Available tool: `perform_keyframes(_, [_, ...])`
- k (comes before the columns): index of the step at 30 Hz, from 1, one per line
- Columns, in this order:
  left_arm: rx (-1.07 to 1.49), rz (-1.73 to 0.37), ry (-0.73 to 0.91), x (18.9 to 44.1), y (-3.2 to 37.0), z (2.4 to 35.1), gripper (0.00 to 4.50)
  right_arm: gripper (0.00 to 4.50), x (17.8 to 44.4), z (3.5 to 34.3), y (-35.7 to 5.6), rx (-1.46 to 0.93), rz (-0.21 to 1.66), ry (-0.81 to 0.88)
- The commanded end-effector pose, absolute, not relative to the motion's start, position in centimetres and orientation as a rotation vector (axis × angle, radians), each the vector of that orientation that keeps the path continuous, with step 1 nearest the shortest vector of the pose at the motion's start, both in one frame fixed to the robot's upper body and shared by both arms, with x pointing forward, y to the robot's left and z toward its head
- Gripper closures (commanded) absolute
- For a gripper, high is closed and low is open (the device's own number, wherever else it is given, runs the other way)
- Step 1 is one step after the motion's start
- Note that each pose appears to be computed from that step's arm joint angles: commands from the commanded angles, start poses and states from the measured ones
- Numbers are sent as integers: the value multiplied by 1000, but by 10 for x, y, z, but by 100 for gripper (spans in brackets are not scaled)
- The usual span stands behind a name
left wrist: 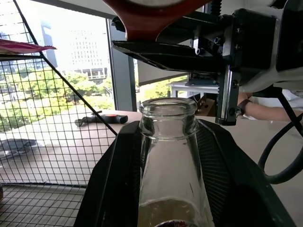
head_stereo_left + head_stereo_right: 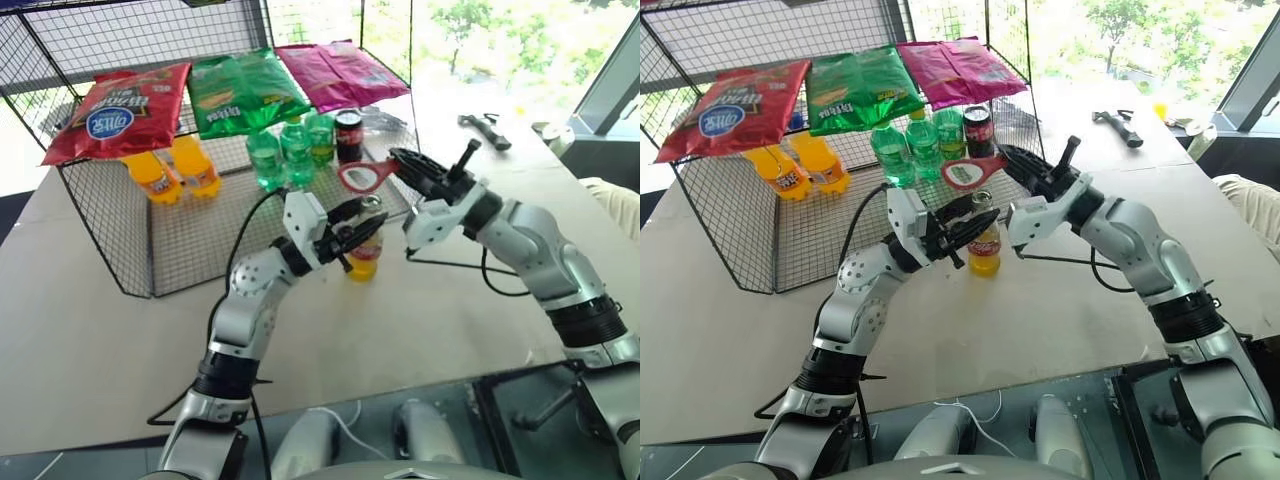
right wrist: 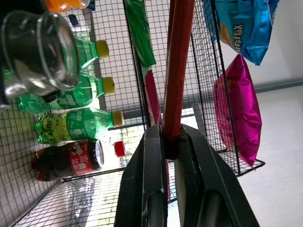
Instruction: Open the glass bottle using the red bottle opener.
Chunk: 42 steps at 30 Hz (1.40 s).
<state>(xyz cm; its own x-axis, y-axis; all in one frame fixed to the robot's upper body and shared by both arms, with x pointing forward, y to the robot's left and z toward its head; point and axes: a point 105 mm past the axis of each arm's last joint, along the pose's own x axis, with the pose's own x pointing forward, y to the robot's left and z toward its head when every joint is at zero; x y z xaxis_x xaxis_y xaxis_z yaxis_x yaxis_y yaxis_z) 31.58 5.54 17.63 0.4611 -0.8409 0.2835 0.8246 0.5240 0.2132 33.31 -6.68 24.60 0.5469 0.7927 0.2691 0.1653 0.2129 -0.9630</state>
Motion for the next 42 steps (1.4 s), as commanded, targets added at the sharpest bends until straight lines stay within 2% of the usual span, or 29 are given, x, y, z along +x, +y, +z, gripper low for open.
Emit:
perform_keyframes(1, [59,-1006,-228,322,58,143,308,450,323,290,-73,-1303,420,-1056])
perform_keyframes(5, [55,-1007,-229,321,58,143,308,450,329,296,-85,-1244,374,-1017])
perform_keyframes(8, [47,-1015,-237,319,57,145,308,450,340,278,-97,-1099,400,-875])
perform_keyframes(13, [42,-1011,-249,318,59,148,308,450,345,248,-103,-917,462,-706])
perform_keyframes(14, [44,-1008,-251,318,60,148,222,450,346,243,-104,-876,469,-671])
perform_keyframes(15, [41,-1004,-254,319,61,149,204,450,346,237,-104,-837,482,-638])
perform_keyframes(19, [42,-994,-261,320,63,151,8,450,345,230,-104,-790,496,-583])
perform_keyframes(27, [72,-971,-241,316,76,150,3,450,348,224,-114,-616,473,-473])
perform_keyframes(28, [81,-961,-237,315,81,150,0,384,348,221,-115,-563,488,-435])
perform_keyframes(31, [103,-958,-224,308,90,150,0,315,344,209,-114,-458,547,-339])
perform_keyframes(32, [109,-957,-220,304,94,152,0,258,341,204,-113,-426,575,-304])
perform_keyframes(33, [114,-953,-217,301,98,153,0,232,337,200,-112,-406,601,-275])
perform_keyframes(38, [124,-871,-185,287,130,163,0,9,313,173,-120,-342,687,-122])
perform_keyframes(42, [117,-751,-109,277,164,155,0,9,300,139,-147,-340,660,21])
